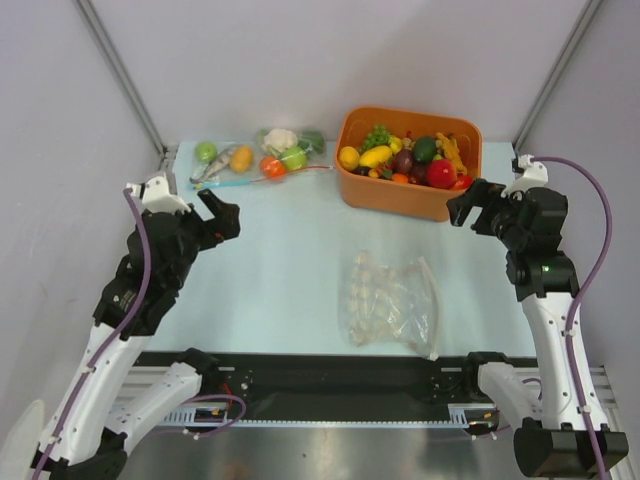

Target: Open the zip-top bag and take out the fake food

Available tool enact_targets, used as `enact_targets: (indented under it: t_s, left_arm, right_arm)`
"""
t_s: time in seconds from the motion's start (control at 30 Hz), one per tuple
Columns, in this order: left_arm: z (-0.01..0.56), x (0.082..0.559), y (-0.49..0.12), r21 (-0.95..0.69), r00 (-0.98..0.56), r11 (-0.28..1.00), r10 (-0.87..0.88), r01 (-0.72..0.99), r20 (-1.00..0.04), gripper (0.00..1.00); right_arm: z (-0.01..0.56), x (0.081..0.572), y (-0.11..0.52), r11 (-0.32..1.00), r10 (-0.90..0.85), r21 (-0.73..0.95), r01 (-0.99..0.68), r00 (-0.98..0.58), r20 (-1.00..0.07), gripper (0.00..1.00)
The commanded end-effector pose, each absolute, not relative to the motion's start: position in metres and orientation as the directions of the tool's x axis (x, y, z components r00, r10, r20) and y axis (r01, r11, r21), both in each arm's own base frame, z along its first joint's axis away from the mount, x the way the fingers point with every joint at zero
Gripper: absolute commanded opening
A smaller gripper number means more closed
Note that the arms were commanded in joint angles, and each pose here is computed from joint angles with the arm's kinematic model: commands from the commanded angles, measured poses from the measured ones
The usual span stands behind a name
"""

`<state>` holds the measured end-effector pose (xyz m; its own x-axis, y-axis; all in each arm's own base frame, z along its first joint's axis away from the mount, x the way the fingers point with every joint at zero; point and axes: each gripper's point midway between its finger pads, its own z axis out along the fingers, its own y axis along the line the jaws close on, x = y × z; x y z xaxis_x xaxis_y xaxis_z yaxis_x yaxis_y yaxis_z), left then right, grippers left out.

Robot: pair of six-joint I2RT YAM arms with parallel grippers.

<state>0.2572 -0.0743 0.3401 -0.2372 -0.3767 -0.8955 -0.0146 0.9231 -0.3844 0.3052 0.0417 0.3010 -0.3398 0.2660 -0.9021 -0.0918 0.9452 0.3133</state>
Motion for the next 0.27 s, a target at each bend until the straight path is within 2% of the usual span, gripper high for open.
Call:
enact_targets:
  t_s: [0.0, 0.23]
  left_arm:
    - [0.3478, 0.2517, -0.0599, -0.371, -0.219, 0.926, -0.377, -0.071, -0.900, 1.00]
    - [0.3533, 0.2469, -0.0593, -0.359, -0.222, 0.932, -0.362, -0.055, -0.906, 1.00]
  right_arm:
    - [0.3093, 0.3038, 0.0390, 0.943, 0.285, 0.323, -0.076, -0.317, -0.905, 0.96]
    - [0.3096, 0.2985, 0.0392, 0.941, 0.293, 0.331, -0.073, -0.315, -0.903, 0.96]
